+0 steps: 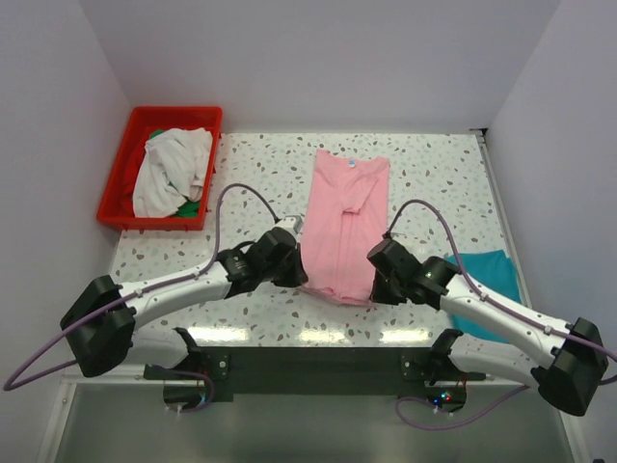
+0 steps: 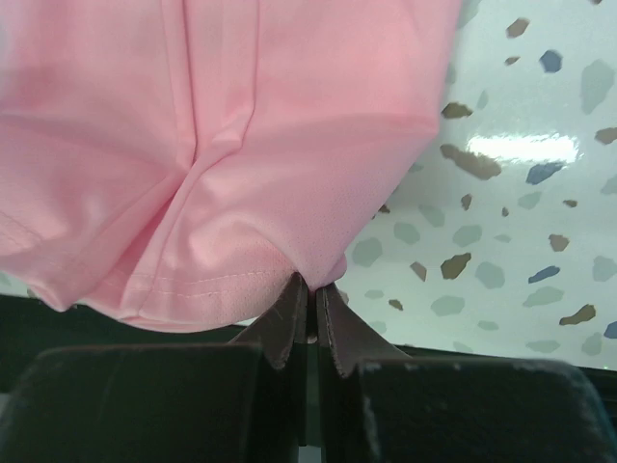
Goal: Fold and stack the t-shirts
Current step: Fold the tshirt
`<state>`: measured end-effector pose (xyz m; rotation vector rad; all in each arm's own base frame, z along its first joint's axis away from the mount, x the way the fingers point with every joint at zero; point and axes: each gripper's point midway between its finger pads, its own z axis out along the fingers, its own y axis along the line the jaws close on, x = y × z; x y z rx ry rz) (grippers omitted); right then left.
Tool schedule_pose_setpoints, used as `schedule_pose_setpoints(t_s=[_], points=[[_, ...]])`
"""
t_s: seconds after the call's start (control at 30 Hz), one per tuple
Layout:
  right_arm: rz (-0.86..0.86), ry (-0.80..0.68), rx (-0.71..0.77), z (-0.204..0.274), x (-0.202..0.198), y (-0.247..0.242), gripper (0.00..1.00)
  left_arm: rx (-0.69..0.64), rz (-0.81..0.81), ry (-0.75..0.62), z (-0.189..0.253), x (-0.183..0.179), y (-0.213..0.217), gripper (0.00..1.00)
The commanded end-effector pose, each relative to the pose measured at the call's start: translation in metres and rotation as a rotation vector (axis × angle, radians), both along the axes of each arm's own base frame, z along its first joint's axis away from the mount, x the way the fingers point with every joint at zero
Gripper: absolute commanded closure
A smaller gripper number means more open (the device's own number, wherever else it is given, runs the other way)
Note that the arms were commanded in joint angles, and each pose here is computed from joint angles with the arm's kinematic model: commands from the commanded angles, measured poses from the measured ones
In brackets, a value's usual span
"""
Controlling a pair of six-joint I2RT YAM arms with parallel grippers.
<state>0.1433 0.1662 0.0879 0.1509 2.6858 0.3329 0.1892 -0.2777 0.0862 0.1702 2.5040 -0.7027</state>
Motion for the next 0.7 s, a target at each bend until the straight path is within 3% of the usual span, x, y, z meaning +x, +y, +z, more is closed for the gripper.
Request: schedule_pose_setpoints(t_s=[0.0,0.3,0.67], points=[[-0.045,-0.107,-0.041,0.016,0.035,-0.007,1.0,-0.029,0.015,-0.092,0.026,0.036,-0.013,1.0],[-0.183,-0.271,-0.038,0.036,0.11,-0.012,1.0,-0.035,0.111,-0.133,0.025,0.095,-0.039,1.0],[-0.246,-0.271,-0.023,0.032,0.168,-0.01,1.0,-0.059,0.198,-0.157,0.028,0.148,-0.051,1.0]])
